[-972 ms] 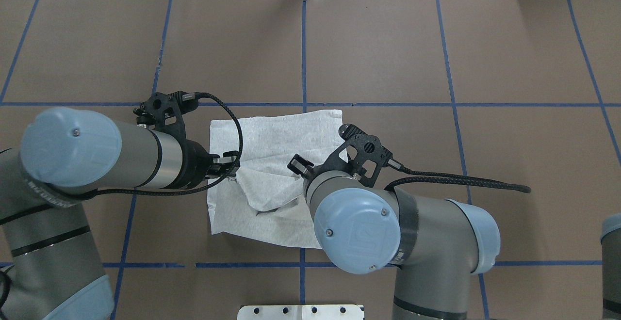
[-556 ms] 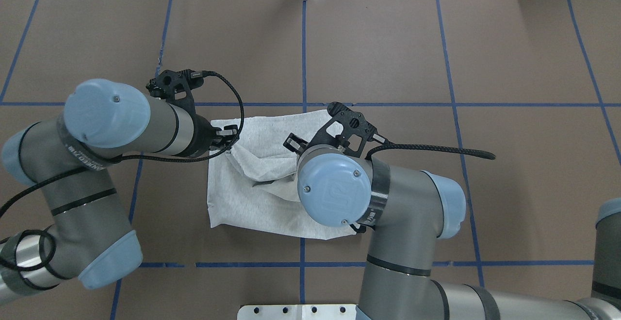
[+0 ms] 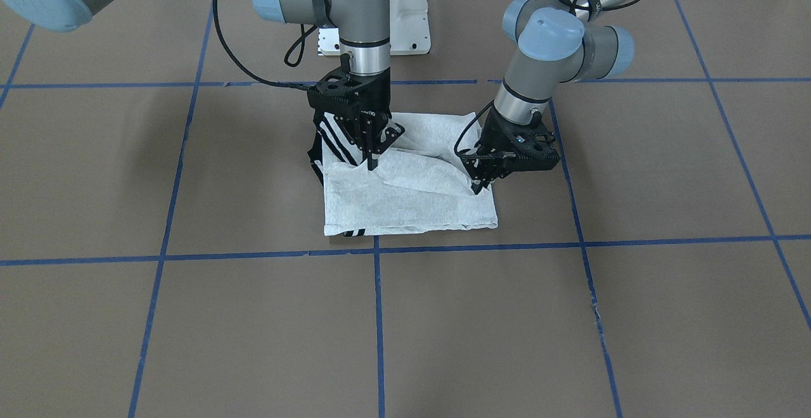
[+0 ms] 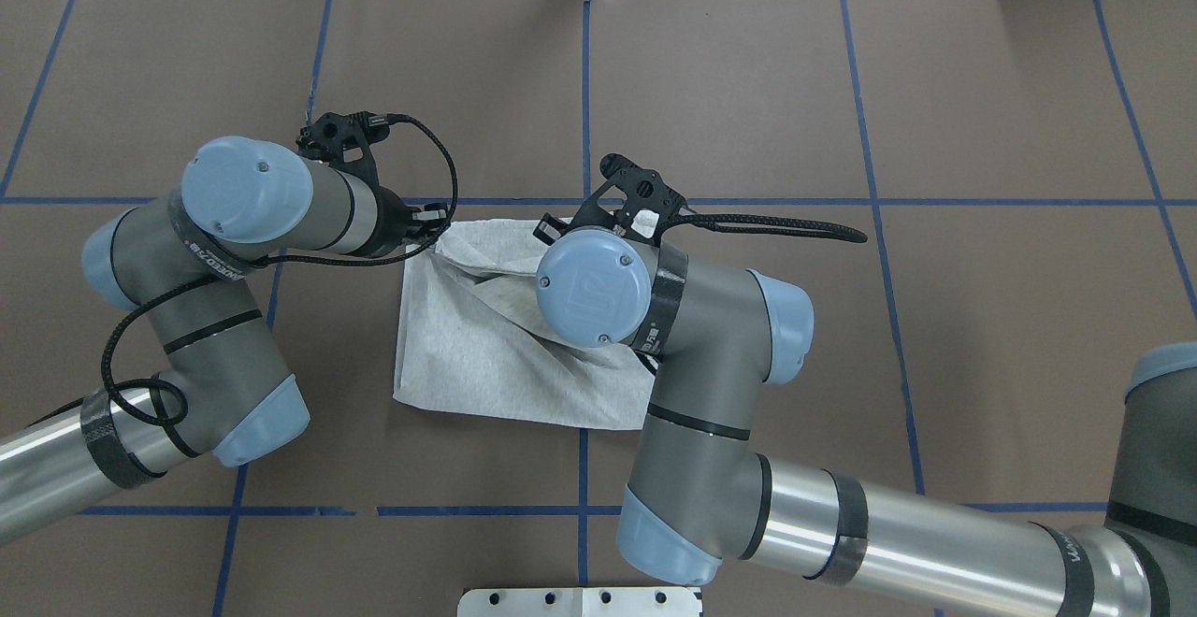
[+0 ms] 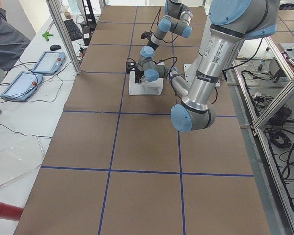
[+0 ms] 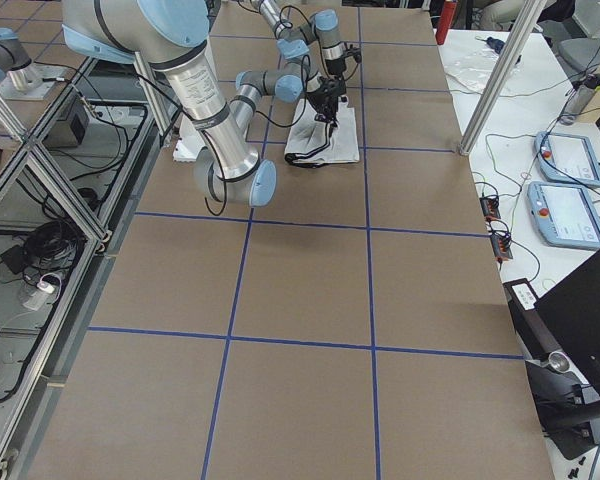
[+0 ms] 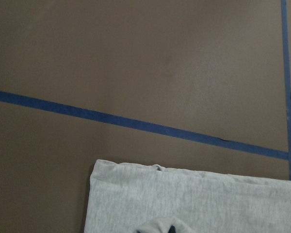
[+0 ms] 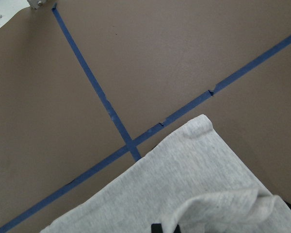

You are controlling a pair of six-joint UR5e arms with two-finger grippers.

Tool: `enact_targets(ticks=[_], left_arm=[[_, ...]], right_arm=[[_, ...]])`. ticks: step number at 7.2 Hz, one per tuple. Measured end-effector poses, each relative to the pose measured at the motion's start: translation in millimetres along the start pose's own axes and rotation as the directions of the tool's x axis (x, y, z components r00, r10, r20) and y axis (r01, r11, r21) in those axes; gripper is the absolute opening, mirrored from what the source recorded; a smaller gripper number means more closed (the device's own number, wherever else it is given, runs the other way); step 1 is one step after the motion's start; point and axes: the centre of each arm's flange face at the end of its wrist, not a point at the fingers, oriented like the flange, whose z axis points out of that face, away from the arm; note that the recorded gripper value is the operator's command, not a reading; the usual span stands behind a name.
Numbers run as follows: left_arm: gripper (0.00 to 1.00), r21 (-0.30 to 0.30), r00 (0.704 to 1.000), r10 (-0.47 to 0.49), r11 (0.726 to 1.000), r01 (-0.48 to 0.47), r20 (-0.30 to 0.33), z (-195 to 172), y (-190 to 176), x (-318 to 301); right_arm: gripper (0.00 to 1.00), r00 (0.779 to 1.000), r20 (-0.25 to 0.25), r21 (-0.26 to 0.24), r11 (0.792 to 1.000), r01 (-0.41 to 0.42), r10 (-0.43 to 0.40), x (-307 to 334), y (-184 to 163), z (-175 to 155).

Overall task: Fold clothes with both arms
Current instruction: 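Lift the near edge with both grippers and fold it toward the far edge, then lay the folded edge onto the far edge with both grippers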

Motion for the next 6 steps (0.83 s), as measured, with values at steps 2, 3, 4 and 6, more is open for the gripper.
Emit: enact_targets(ticks=[2, 3, 4, 6], left_arm=[[0.99, 0.007, 1.0, 0.009, 1.0, -0.009, 0.002, 0.6, -3.9, -2.1], [1.0, 0.008, 1.0, 0.029, 1.0, -0.029, 0.007, 1.9, -4.7, -3.9], [1.0, 0.012, 0.998, 0.07, 0.997, -0.07, 0.011, 1.4, -7.8, -6.3], [1.0, 0.035, 0.984, 0.175, 0.984, -0.175, 0.018, -8.8, -27.1, -16.0]], right_arm=[[0.99, 1.0, -0.002, -0.009, 1.0, 0.025, -0.025, -1.9, -15.7, 12.7], [1.0, 0.998, -0.006, -0.015, 0.998, 0.061, -0.062, -2.3, -21.9, 14.9], [1.0, 0.996, -0.012, -0.022, 0.996, 0.092, -0.092, -2.9, -31.9, 16.7], [1.0, 0.989, -0.017, -0.064, 0.987, 0.147, -0.148, -7.6, -65.9, 13.6]])
